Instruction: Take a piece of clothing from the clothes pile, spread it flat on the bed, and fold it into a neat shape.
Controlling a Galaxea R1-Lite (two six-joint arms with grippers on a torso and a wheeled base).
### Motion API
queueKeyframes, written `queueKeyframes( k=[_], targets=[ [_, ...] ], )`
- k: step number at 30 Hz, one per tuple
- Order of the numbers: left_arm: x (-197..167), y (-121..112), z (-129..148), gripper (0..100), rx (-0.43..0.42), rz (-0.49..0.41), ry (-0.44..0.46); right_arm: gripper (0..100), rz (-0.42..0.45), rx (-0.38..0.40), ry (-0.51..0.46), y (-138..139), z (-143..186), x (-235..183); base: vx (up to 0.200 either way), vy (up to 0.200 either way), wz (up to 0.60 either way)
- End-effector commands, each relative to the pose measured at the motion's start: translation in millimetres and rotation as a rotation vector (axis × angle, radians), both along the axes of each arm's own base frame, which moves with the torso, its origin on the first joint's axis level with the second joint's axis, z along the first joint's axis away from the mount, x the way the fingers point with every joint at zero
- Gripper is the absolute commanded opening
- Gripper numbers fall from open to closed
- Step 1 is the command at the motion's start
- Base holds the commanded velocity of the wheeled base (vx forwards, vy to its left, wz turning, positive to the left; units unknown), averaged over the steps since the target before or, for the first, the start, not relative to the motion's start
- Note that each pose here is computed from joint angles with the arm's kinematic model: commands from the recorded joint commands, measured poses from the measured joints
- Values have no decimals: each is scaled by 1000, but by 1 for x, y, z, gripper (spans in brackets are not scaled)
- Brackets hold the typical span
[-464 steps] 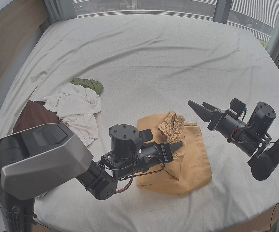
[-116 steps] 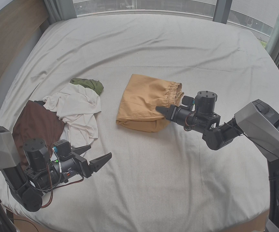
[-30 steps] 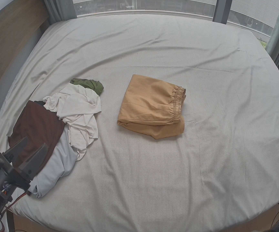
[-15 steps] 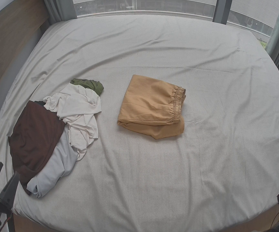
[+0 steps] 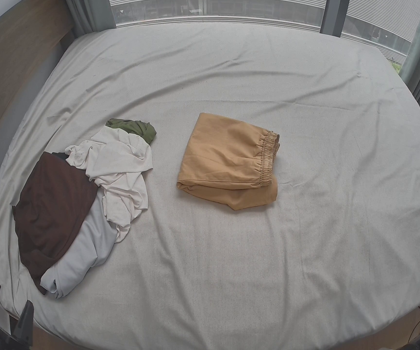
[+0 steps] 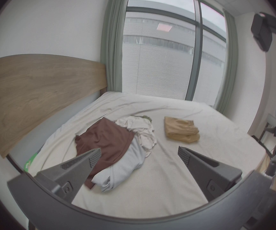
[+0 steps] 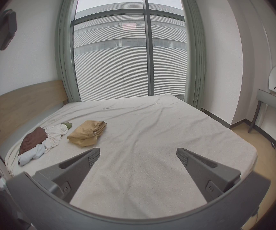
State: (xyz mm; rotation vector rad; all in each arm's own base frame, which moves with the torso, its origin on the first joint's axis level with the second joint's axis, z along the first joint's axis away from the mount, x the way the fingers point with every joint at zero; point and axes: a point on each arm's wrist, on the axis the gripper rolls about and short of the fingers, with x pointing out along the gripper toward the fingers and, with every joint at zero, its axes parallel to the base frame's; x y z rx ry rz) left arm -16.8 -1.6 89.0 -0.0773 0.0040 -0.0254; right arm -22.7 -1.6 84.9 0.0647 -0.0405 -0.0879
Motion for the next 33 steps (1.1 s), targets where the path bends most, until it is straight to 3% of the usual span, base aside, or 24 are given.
queueKeyframes(
  k=[1,6,9,13,14,15,17,19,21,22,26,33],
  targets=[
    [-1,0,-5,100,70,46,-14,100,102,-67,60,2,-10,1,0,0,0],
    [-6,-1,-7,100,48,-84,-46,100,99,-63,54,2,-9,1,0,0,0],
    [-8,-1,-8,100,45,-74,-33,100,98,-61,54,2,-9,1,0,0,0],
    [-7,1,-8,100,119,15,-37,100,98,-61,54,2,-9,1,0,0,0],
    [-7,3,-7,100,140,115,-35,100,96,-58,54,2,-9,1,0,0,0],
    [-8,4,-7,100,141,146,-32,100,96,-56,54,2,-9,1,0,0,0],
    [-7,5,-7,100,151,170,-31,100,99,-61,54,2,-9,1,0,0,0],
    [-7,3,-7,100,142,87,-47,100,104,-72,52,2,-9,1,0,0,0],
    [-6,2,-11,100,69,28,-31,100,105,-73,52,2,-9,1,0,0,0],
    [-6,1,-13,100,31,23,-10,100,105,-73,54,2,-9,1,0,0,0],
    [-6,1,-13,100,83,21,-10,100,102,-67,55,2,-9,1,0,0,0],
    [-6,1,-13,100,59,26,-8,100,102,-72,56,2,-9,1,0,0,0]
  ],
)
